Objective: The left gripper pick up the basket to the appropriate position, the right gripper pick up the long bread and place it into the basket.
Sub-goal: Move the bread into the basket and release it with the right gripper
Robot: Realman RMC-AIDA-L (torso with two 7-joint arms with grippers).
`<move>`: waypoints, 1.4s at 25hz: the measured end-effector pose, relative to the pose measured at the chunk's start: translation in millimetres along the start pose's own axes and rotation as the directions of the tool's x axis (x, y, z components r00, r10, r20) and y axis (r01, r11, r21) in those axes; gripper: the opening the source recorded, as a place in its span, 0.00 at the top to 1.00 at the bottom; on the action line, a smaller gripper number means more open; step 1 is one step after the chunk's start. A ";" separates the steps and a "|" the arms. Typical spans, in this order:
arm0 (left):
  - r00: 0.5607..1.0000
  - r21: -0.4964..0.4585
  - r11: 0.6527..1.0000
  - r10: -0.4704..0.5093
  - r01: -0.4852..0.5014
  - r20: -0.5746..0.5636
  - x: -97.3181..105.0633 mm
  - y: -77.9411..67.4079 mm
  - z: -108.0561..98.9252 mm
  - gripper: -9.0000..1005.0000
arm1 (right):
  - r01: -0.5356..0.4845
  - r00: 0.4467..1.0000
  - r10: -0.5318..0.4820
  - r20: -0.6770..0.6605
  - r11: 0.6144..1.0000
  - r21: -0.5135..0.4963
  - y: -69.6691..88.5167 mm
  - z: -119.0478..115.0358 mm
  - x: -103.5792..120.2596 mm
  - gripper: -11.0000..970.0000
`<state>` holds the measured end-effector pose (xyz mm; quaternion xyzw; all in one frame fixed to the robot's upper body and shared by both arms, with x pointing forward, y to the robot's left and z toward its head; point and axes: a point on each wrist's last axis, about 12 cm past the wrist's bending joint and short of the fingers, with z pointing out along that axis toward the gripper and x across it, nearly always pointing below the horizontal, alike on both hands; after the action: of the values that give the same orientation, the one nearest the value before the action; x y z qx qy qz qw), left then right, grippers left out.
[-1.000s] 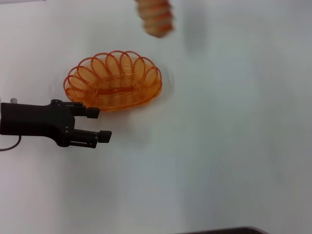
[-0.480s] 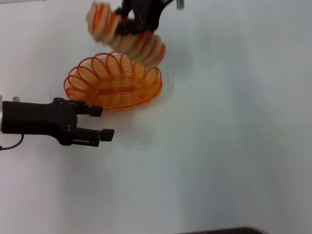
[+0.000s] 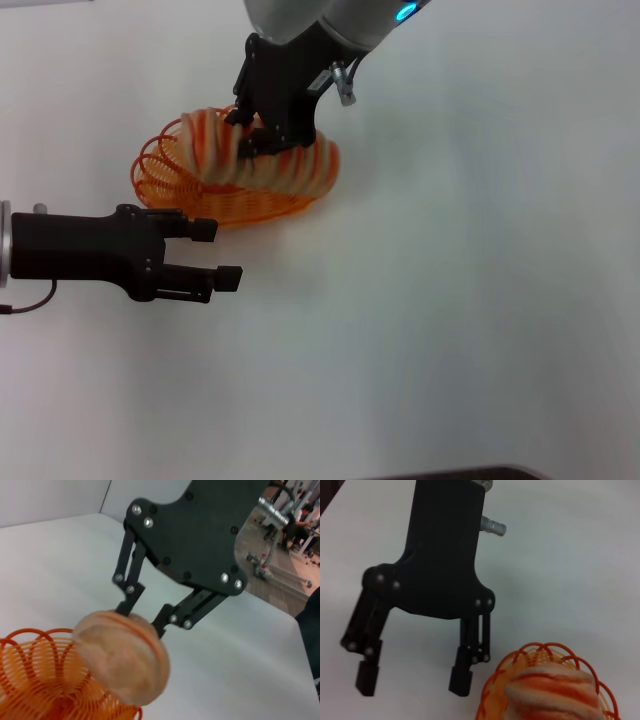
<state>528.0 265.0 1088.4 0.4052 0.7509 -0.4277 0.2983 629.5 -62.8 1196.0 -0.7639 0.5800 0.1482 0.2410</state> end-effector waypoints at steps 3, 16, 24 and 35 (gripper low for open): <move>1.000 0.006 1.000 -0.010 0.010 0.004 1.1 -1.3 0.2 0.16 | 0.017 1.000 -0.017 -0.009 1.000 0.025 -2.4 2.3 -0.9 0.73; 0.998 0.025 0.998 -0.053 0.052 0.029 5.0 -4.7 2.1 0.16 | 0.070 0.997 -0.069 -0.044 0.997 0.012 0.9 15.0 -10.8 0.36; 0.998 0.022 0.998 -0.061 0.060 0.032 8.0 -5.4 0.5 0.16 | -0.043 0.996 0.040 0.081 0.998 0.043 5.0 9.2 1.6 0.18; 0.994 -0.069 0.994 -0.077 0.083 0.082 12.5 3.2 -21.4 0.16 | -0.536 0.670 0.465 0.578 0.842 -0.057 74.6 -15.1 110.5 0.13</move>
<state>522.5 289.4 1086.9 0.3464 0.7691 -0.4277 0.3250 588.5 -176.7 1138.1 -0.4789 0.6752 0.3958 0.3976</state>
